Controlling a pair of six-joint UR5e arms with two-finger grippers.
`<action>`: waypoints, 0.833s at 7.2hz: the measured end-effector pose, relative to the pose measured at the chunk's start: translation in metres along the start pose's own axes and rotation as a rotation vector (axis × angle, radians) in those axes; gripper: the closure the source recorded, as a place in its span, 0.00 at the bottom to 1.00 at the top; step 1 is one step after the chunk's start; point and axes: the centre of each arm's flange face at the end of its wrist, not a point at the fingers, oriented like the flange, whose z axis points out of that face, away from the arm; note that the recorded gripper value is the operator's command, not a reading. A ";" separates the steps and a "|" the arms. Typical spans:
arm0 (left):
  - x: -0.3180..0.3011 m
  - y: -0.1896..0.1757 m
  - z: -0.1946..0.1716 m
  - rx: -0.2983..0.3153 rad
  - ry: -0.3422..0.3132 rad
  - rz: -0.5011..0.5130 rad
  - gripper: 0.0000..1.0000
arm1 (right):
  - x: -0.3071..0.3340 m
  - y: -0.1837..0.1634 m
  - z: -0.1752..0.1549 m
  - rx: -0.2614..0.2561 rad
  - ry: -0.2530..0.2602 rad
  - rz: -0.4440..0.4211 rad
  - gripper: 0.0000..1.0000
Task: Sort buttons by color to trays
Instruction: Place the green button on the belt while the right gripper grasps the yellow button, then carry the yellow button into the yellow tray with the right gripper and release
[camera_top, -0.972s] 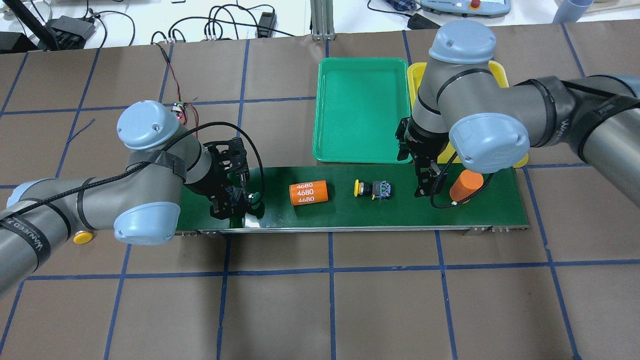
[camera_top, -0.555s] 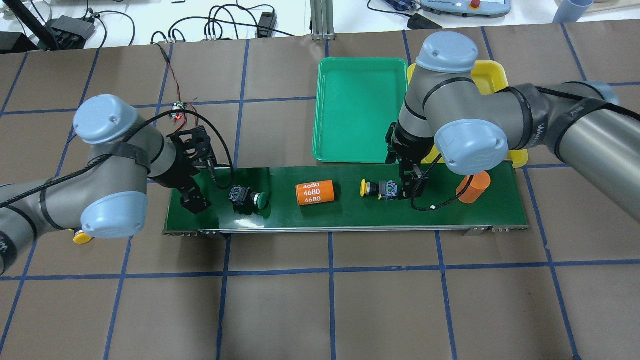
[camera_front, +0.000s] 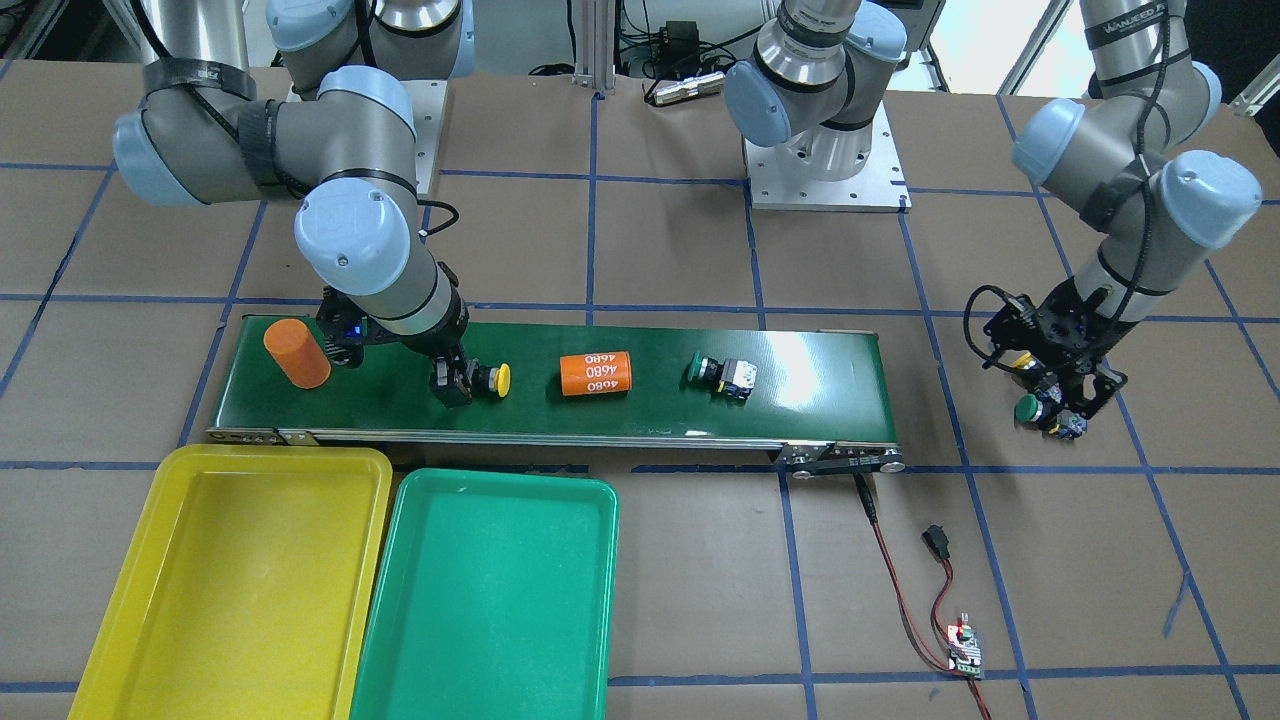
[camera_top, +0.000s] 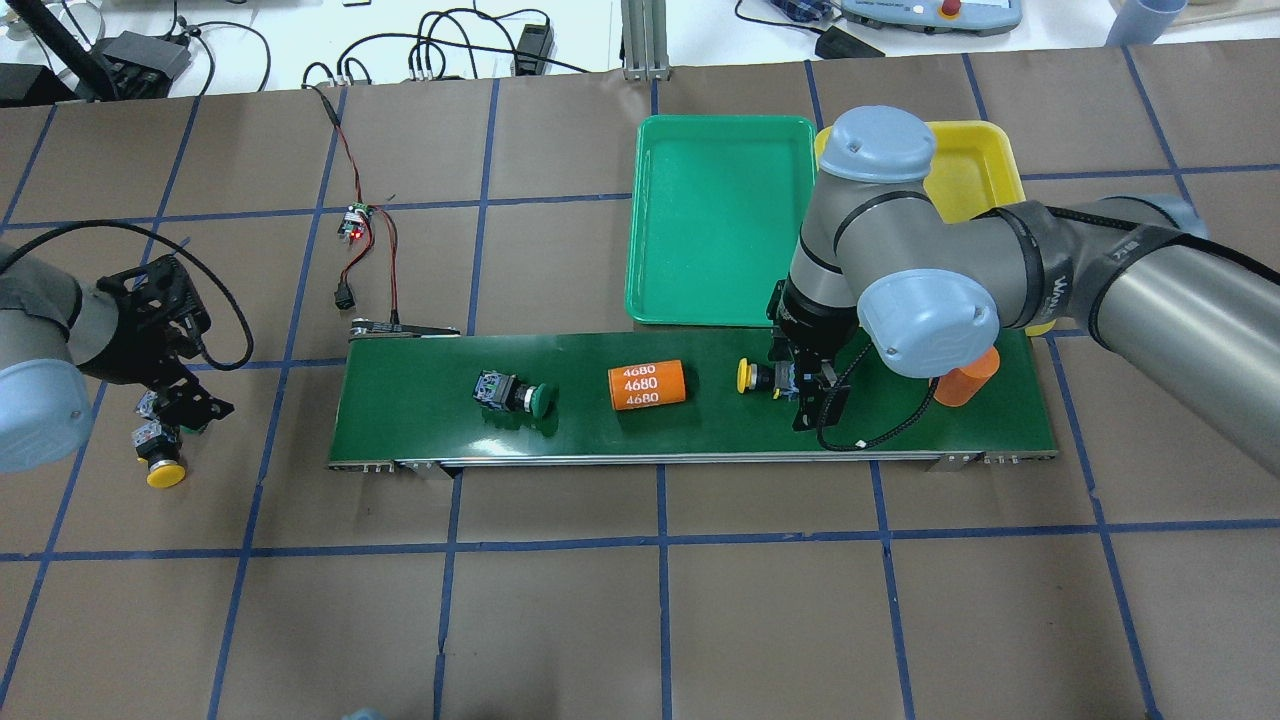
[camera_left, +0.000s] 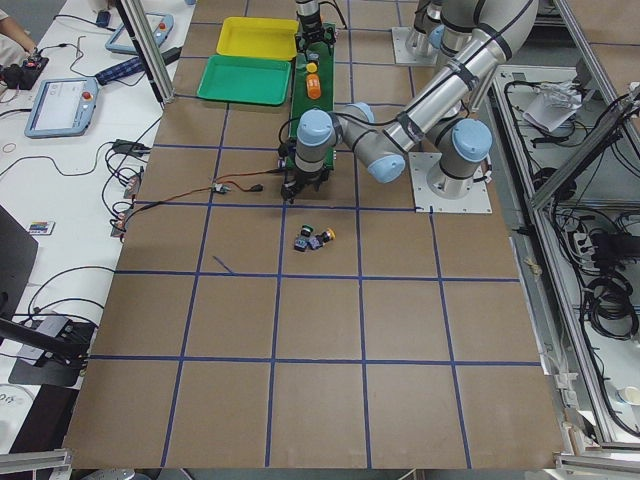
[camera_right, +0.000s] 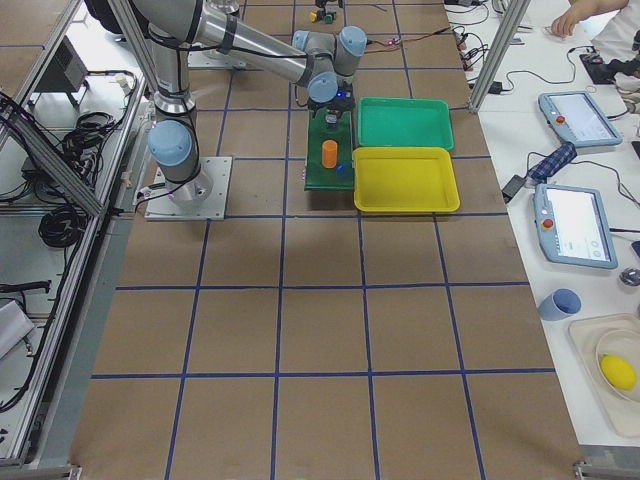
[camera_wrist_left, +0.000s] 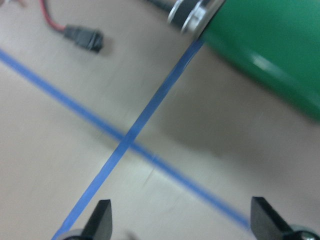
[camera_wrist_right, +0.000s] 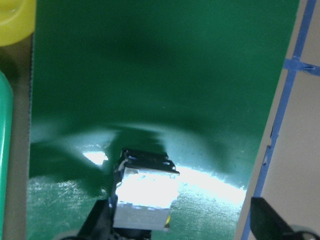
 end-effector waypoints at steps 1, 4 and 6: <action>-0.016 0.020 0.011 0.001 0.013 0.141 0.18 | 0.002 -0.001 0.005 0.004 0.006 -0.003 0.00; -0.032 0.039 0.056 0.015 0.070 0.402 0.19 | 0.008 -0.005 0.015 0.019 0.021 -0.037 1.00; -0.031 0.040 0.071 0.020 0.088 0.445 0.19 | 0.007 -0.010 0.013 0.017 0.016 -0.080 1.00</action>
